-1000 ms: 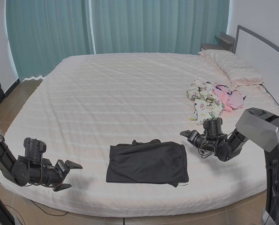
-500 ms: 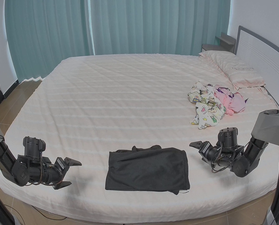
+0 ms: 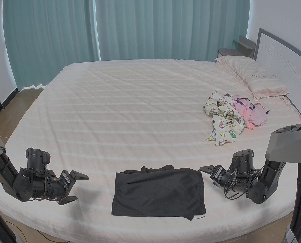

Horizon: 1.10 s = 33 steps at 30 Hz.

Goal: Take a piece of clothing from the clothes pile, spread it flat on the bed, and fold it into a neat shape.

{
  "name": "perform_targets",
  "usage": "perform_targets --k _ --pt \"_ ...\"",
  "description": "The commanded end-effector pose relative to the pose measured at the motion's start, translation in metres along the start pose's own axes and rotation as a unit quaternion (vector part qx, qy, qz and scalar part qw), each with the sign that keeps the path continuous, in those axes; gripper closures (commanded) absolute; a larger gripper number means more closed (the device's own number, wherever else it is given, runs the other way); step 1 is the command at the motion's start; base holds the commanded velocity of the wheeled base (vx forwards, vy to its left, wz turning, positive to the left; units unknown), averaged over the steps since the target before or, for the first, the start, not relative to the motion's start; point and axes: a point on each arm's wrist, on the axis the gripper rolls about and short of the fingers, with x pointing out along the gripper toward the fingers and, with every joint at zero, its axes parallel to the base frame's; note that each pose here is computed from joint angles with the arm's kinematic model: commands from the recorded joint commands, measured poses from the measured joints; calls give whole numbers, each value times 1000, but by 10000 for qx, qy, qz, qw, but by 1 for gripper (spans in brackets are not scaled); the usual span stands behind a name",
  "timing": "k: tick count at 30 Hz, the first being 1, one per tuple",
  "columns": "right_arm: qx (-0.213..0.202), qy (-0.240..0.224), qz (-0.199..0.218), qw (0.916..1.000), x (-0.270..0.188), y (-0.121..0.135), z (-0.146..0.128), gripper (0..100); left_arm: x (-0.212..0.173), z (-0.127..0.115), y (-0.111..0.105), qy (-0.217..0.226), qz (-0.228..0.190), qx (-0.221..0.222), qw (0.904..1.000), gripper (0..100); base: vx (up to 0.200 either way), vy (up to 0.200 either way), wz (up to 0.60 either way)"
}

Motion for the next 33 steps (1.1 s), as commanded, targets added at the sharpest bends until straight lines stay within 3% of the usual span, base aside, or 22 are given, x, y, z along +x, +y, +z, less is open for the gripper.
perform_targets --k 1,8,15,18,21,24,33 --pt "14 71 -99 9999 3 -5 -3 0 2 -3 -2 61 10 47 10000 0 0 -200 0" --pt "3 79 -112 9999 1 -6 -4 0 11 -23 -12 247 58 401 9989 0 0 -200 0" --pt "2 68 -110 9999 0 -5 -4 0 20 -30 -18 137 11 741 9972 0 0 0 0" --pt "-18 87 -118 9999 -2 -8 -8 0 37 -26 -17 -46 78 1401 9901 0 0 0 0" --pt "-70 27 -20 10000 -5 -11 -11 0 55 -24 -10 -189 364 2256 9734 0 0 0 0" --pt "-185 -35 68 9998 -4 -16 -14 0 72 -28 -7 -170 447 2819 9583 0 0 0 0" --pt "-287 -80 176 9994 -3 -21 -18 0 99 -26 -6 -259 216 3089 9505 0 0 0 0"
